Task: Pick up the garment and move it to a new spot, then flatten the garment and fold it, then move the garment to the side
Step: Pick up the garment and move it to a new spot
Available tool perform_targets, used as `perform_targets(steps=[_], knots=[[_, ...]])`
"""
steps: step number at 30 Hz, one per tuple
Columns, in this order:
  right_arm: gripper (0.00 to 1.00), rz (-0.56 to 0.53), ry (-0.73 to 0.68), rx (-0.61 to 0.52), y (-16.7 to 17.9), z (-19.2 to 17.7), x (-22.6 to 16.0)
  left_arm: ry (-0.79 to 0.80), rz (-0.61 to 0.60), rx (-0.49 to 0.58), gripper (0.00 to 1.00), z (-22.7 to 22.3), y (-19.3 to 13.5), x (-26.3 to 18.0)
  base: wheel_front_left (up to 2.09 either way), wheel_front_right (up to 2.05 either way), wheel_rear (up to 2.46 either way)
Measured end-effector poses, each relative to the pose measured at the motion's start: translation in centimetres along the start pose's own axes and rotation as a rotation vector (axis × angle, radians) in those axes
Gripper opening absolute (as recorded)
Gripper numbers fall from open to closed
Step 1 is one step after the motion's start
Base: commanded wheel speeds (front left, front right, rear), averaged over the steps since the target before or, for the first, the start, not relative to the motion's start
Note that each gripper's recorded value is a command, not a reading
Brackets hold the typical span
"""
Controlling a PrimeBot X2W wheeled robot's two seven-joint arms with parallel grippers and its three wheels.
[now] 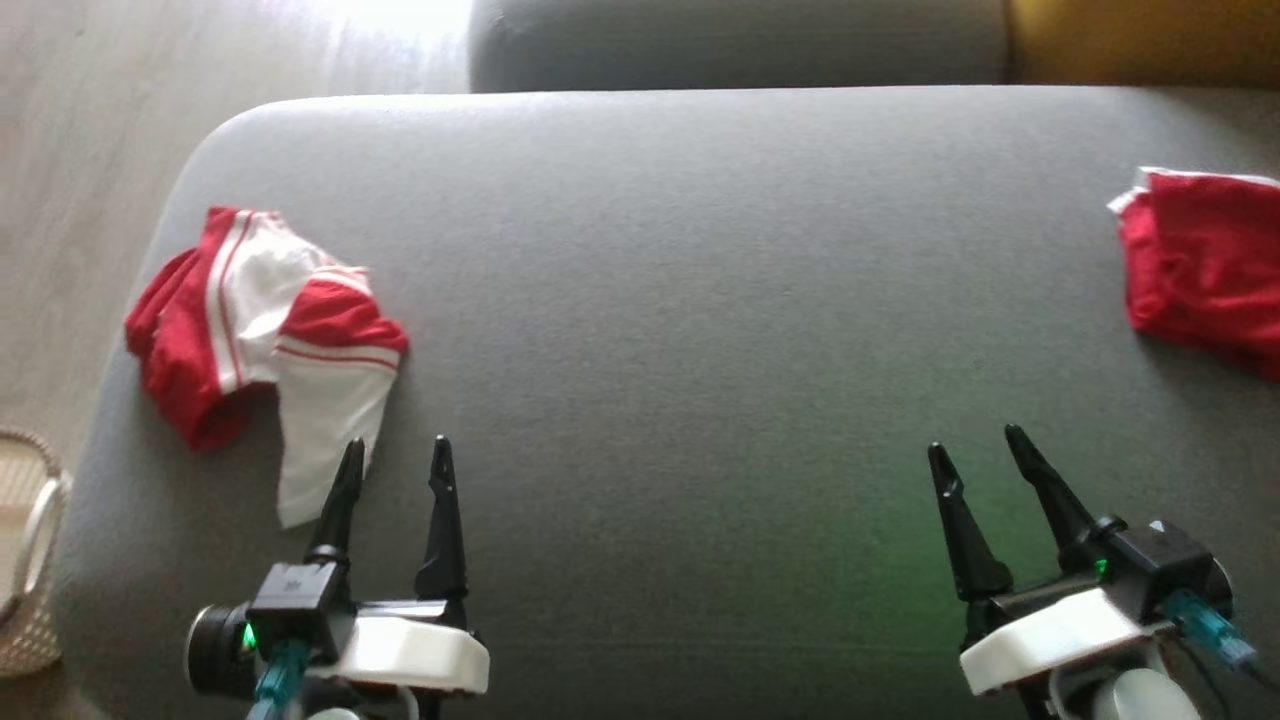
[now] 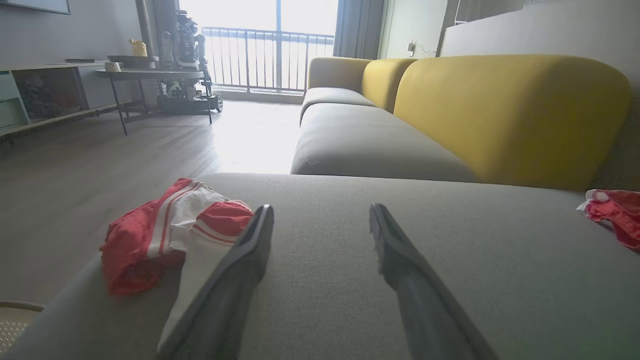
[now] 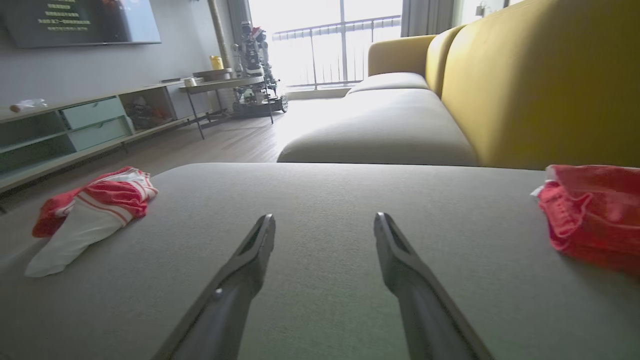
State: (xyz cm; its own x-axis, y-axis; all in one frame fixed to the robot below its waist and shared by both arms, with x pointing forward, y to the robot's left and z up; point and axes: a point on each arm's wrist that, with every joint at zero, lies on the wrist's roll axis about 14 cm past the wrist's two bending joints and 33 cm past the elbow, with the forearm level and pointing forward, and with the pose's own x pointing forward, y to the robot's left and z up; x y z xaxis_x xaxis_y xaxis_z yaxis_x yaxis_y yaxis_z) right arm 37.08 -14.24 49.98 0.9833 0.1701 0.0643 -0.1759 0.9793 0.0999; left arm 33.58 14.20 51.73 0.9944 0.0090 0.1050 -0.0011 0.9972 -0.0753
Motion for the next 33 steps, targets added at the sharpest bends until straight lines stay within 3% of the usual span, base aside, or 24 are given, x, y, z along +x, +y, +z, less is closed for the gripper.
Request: perform_targets(steps=[18, 28, 33], knots=[[1.00, 0.328, 0.017, 0.040, 10.8, -0.9, 3.9, -0.062, 0.302, 0.000, 1.00, 2.5, 7.5, -5.0, 0.00, 0.00, 0.00], [1.00, 0.372, 0.049, 0.049, 12.2, -2.1, 4.4, -0.050, 0.346, 0.010, 1.00, 2.4, 8.6, -5.6, 0.00, 0.00, 0.00], [1.00, 0.368, 0.087, 0.028, 11.8, -3.8, 4.7, -0.053, 0.332, 0.024, 1.00, 2.5, 8.6, -3.8, 0.00, 0.00, 0.00]])
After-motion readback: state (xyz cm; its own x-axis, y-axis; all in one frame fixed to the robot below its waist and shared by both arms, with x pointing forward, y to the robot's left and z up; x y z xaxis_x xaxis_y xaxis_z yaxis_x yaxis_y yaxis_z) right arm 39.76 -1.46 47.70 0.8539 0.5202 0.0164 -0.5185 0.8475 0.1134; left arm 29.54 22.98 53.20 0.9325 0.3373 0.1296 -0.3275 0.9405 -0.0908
